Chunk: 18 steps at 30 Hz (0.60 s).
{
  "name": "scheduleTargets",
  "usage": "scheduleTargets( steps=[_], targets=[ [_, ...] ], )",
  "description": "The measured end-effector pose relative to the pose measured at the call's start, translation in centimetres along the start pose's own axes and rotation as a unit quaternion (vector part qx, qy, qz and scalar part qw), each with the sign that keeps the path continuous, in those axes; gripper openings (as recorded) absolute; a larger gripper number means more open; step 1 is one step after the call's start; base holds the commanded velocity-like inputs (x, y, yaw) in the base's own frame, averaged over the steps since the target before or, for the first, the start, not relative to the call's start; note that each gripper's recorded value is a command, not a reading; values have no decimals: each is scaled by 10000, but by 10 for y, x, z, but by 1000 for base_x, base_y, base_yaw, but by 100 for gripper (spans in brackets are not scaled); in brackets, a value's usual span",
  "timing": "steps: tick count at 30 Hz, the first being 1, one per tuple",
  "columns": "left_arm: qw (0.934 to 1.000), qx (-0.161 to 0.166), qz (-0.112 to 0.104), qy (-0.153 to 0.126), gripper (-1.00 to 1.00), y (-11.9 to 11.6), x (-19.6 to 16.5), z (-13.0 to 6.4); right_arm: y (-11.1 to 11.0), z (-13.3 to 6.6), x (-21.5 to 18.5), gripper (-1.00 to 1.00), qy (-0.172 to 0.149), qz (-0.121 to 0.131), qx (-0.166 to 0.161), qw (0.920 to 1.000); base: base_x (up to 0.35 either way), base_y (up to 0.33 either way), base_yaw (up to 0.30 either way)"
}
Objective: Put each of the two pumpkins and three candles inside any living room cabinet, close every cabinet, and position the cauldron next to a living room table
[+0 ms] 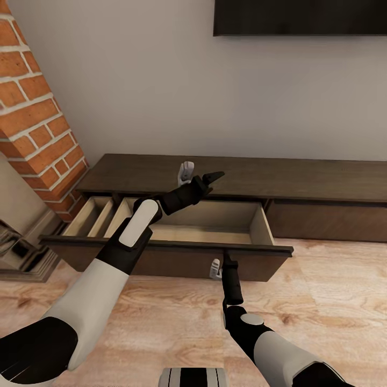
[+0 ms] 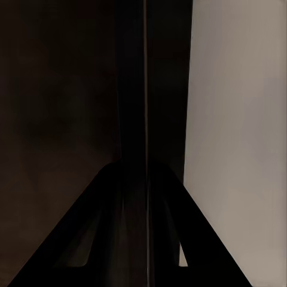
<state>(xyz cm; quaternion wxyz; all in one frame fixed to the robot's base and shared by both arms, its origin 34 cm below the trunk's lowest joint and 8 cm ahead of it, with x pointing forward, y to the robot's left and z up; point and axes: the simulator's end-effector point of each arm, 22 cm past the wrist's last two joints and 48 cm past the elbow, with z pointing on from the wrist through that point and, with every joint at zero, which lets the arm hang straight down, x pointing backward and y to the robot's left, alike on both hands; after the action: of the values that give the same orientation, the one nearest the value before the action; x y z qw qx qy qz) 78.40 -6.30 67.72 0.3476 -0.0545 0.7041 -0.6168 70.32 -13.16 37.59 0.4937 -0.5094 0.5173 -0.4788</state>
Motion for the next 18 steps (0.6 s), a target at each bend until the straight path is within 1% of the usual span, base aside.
scheduleTargets(
  steps=[2,5,7,11,12,14,16,18],
  targets=[
    [10000,-2,-3,-1,100,0,0,0,0,3,0,-100,0,4,-34,10000,-195,0,0],
    [10000,-6,-5,-3,100,1,0,0,-2,21,1,-100,8,-11,-230,9997,-236,0,0],
    [10000,-4,-3,-4,100,0,0,0,-3,28,1,-100,15,-12,-319,9995,-99,0,0],
    [10000,-9,-3,-6,100,1,-1,0,-3,31,1,-100,24,-11,-357,9994,-20,0,0],
    [10000,21,-34,-6,100,1,-1,-3,-3,31,2,-100,5,-11,-335,9994,0,0,0],
    [10000,12,-70,12,100,6,2,-6,-3,31,1,-100,-1,-109,-327,9994,0,0,0],
    [9999,-15,-111,17,100,10,6,-7,-3,31,1,-100,-9,-142,-320,9994,0,0,0],
    [9999,-70,-122,6,100,17,6,-12,-3,31,1,-100,6,-120,-327,9994,0,0,0]
  ],
)
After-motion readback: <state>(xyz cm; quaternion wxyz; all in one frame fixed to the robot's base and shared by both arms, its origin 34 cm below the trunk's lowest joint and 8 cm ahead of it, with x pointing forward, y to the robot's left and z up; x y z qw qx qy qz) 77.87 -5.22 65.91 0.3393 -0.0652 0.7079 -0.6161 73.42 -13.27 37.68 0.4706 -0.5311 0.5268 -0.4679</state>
